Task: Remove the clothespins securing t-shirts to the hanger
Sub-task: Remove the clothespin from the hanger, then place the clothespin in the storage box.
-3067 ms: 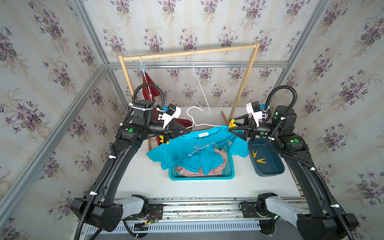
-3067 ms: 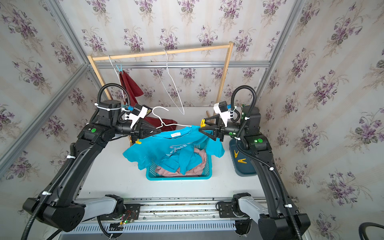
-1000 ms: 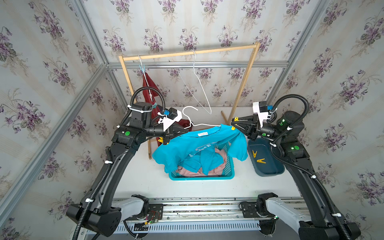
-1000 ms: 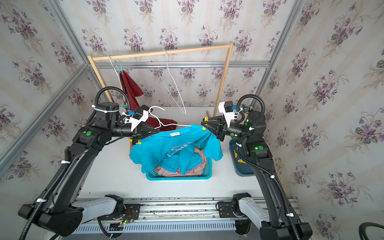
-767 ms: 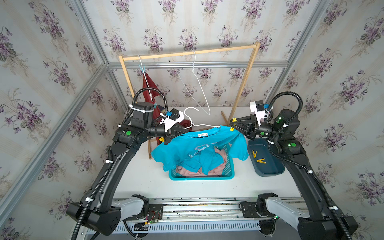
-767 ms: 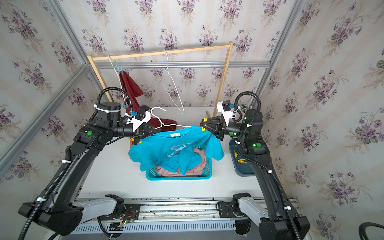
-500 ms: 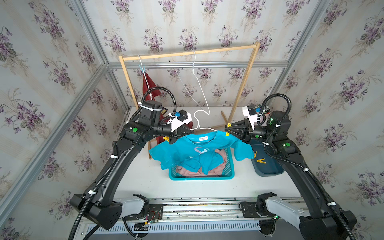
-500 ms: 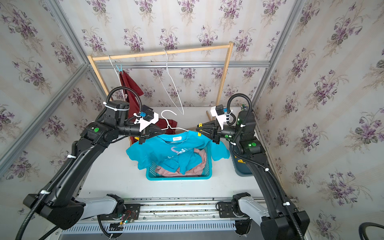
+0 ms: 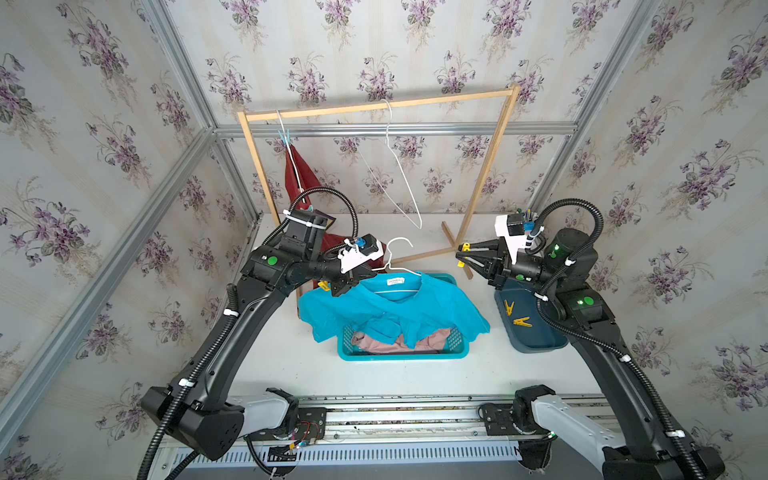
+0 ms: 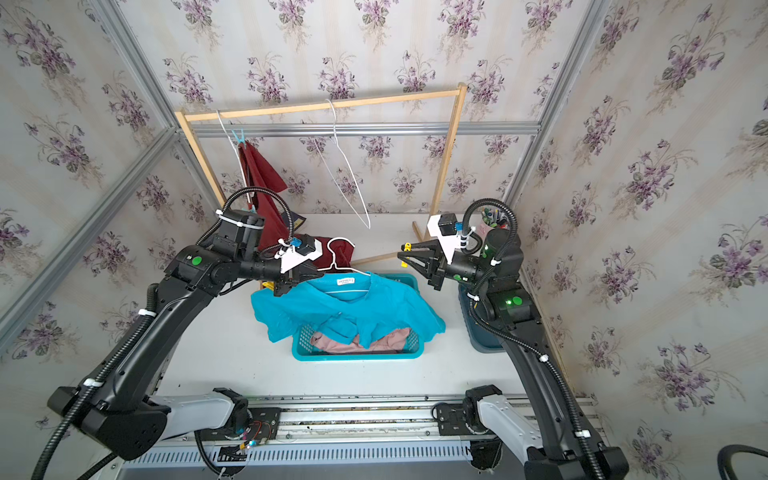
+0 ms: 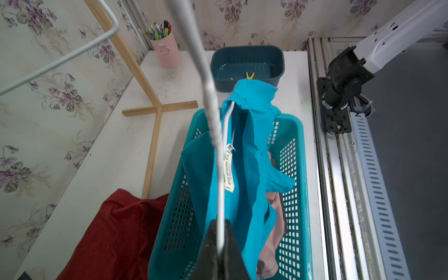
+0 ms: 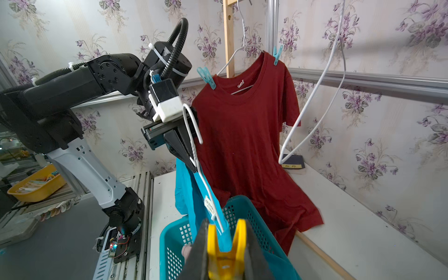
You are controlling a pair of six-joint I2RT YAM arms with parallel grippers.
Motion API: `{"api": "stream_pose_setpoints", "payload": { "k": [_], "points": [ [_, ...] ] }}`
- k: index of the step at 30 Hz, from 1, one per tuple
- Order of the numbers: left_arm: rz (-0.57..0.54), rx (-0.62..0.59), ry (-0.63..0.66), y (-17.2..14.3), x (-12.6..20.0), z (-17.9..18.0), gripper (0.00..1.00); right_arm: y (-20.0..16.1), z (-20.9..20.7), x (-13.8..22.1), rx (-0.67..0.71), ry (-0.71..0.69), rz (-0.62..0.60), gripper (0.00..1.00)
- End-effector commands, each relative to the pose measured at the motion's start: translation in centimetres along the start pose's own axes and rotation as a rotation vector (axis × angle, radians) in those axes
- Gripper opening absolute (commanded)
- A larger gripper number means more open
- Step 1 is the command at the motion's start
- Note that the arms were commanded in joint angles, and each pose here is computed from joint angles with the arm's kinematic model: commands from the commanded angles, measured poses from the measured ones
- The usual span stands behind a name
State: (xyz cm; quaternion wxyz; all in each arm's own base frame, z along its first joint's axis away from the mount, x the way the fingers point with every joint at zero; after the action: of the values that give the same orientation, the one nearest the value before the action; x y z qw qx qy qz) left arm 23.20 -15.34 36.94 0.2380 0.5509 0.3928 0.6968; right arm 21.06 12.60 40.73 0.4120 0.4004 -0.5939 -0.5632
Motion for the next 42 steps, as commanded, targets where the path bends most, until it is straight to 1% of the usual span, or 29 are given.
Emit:
{"api": "stream_pose_setpoints", "payload": {
  "k": [1,4,8,10,13,15,17,19,22,24,27,28,31,32,34,35,36,39,42],
  "points": [
    [0.025,-0.034,0.008,-0.3,0.3,-0.3,0.0,-0.7,-0.1,0.1,0.002,-0.029,0.035,0.0],
    [-0.015,-0.017,-0.024,0.6,0.3,-0.2,0.0,-1.4,-0.6,0.3,-0.019,-0.104,0.051,0.0],
    [-0.06,0.003,0.008,1.7,0.6,0.4,0.0,-3.0,-3.4,1.0,-0.1,-0.371,0.141,0.0],
    [-0.096,0.0,0.009,2.2,0.7,0.3,0.0,-4.9,-5.8,2.3,-0.187,-0.535,0.208,0.0],
    [-0.164,-0.014,0.004,3.0,0.9,0.0,0.0,-8.7,-9.1,5.8,-0.347,-0.806,0.282,0.0],
    [-0.193,-0.023,-0.005,3.4,0.9,-0.3,0.0,-12.0,-10.4,8.5,-0.439,-0.976,0.317,0.0],
    [-0.206,-0.031,-0.015,3.8,0.8,-0.6,0.0,-15.2,-11.0,10.2,-0.504,-1.093,0.361,0.0],
    [-0.212,-0.039,-0.023,4.0,0.8,-0.8,0.0,-17.9,-11.2,11.2,-0.558,-1.181,0.416,0.0],
    [-0.221,-0.049,-0.032,4.1,0.7,-1.0,0.0,-20.4,-11.4,11.9,-0.63,-1.245,0.467,0.0],
    [-0.23,-0.054,-0.034,4.2,0.8,-1.2,0.0,-22.7,-11.6,12.8,-0.679,-1.306,0.525,0.0],
    [-0.248,-0.069,-0.03,4.4,1.1,-1.4,0.0,-25.8,-11.5,14.0,-0.762,-1.369,0.553,0.01],
    [-0.255,-0.074,-0.032,4.5,1.2,-1.5,0.0,-26.5,-11.4,14.2,-0.775,-1.371,0.558,0.05],
    [-0.277,-0.09,-0.046,4.7,1.6,-1.9,0.0,-27.3,-11.4,14.5,-0.78,-1.393,0.575,0.12],
    [-0.283,-0.095,-0.052,4.8,1.7,-2.0,0.0,-27.3,-11.5,14.7,-0.781,-1.404,0.58,0.18],
    [-0.289,-0.102,-0.053,4.8,1.9,-2.2,0.0,-27.0,-11.6,14.8,-0.784,-1.414,0.585,0.4],
    [-0.29,-0.106,-0.052,4.8,2.0,-2.3,0.0,-26.7,-11.6,14.8,-0.783,-1.411,0.583,0.49],
    [-0.291,-0.11,-0.051,4.8,2.1,-2.4,0.0,-26.3,-11.6,14.7,-0.782,-1.402,0.579,0.55],
    [-0.294,-0.114,-0.051,4.7,2.1,-2.5,0.0,-25.3,-11.4,14.7,-0.777,-1.391,0.556,0.63],
    [-0.298,-0.114,-0.055,4.7,2.2,-2.6,0.0,-24.8,-11.1,14.6,-0.764,-1.382,0.553,0.65]
  ]
}}
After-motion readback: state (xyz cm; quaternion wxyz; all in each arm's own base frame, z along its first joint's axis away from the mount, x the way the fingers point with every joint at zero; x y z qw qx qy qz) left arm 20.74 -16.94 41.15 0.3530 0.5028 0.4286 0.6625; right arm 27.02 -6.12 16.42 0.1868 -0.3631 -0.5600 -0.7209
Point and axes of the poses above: each gripper's point midway between its finger pads, its own x axis back along the fingers, its own z axis along the line the jaws close on, y = z × x, the point moved 8 cm from there along x, back along the fingers, and after that the axes turned 6 degrees about x, right-handed, at the moved point
